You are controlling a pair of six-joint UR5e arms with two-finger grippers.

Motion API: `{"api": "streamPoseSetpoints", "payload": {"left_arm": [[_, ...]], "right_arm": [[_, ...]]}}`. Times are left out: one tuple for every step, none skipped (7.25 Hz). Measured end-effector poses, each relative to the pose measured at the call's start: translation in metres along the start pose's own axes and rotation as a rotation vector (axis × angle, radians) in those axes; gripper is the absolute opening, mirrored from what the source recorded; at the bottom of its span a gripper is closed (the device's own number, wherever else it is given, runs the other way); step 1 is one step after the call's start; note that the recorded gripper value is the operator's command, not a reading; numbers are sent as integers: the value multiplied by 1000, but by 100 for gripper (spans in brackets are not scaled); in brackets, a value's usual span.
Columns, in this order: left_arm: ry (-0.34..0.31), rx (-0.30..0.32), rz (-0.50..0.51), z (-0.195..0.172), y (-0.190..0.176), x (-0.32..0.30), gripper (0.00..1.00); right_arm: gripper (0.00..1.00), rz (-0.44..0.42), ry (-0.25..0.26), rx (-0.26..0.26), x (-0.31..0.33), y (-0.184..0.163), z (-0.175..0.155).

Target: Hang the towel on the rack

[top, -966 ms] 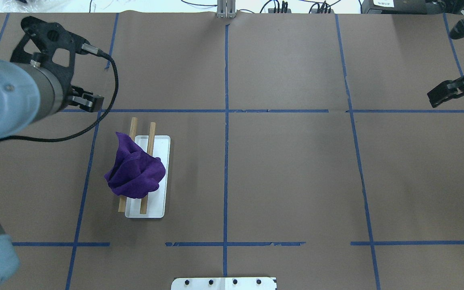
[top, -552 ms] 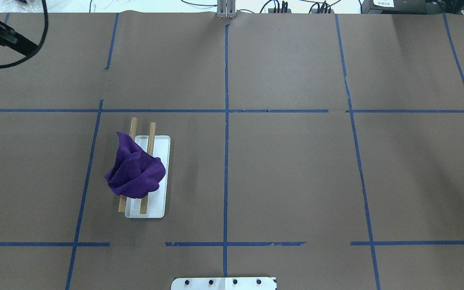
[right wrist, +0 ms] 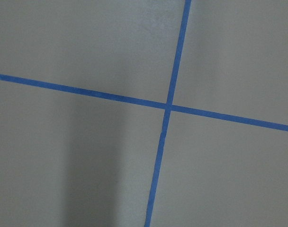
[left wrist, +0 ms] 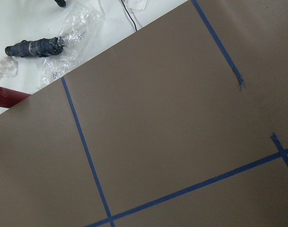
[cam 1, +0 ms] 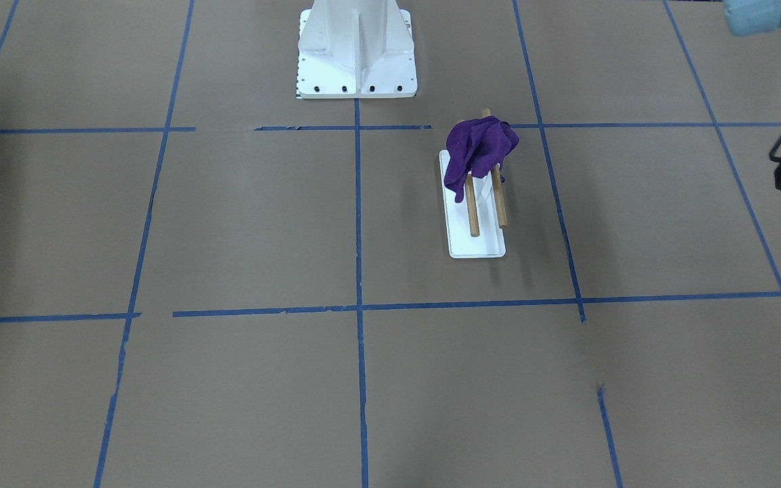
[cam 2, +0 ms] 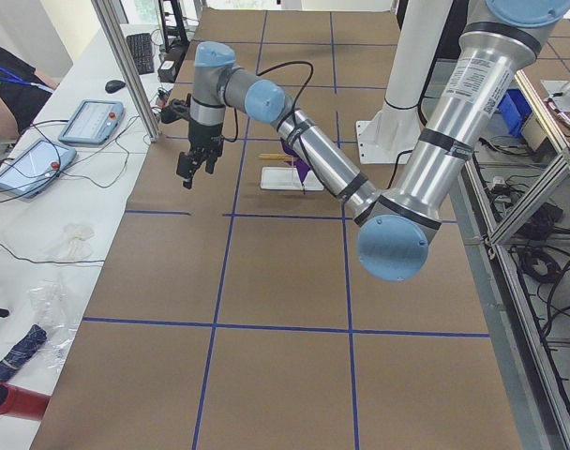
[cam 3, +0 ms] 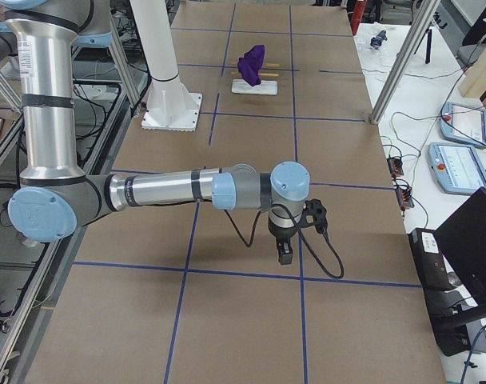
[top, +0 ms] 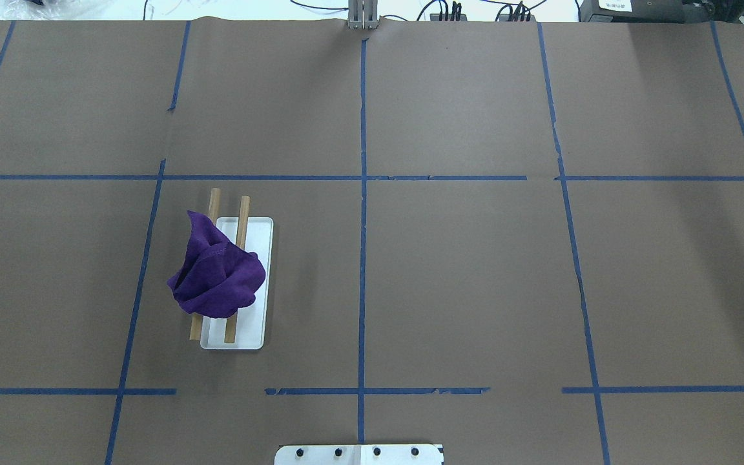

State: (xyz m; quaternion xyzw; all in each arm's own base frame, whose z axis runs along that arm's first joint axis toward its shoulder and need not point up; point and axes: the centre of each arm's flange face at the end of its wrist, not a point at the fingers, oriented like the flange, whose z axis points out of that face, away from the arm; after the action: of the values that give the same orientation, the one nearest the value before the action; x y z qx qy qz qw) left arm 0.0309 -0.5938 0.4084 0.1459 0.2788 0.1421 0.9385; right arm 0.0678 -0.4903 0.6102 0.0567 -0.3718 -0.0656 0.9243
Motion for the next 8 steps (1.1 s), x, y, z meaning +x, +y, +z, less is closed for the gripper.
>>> {"api": "streamPoseSetpoints", "payload": {"left_arm": [[53,-25,-52,27,23,-37,100],[92,-47,-119,51,48,-79,100],[121,-75,-184,79,76,-119,100],[137,-103,-230,109,105,-151,100],[145,-123,-260,132,134,-171,100],[149,-140,-284,147,158,-180,100],[149,-146,-307,150,169,-182,100],[146,-137,-332,144,168,-177,100]], "right_arm": [[100,-6,-10,22,14,2,9],[100,-5,-16,35,23,4,17],[100,16,-20,40,27,6,21],[100,44,-23,40,30,9,24],[100,65,-24,36,32,11,27],[100,76,-26,31,35,13,30],[100,82,-29,28,36,14,32],[100,86,-32,24,37,15,33]]}}
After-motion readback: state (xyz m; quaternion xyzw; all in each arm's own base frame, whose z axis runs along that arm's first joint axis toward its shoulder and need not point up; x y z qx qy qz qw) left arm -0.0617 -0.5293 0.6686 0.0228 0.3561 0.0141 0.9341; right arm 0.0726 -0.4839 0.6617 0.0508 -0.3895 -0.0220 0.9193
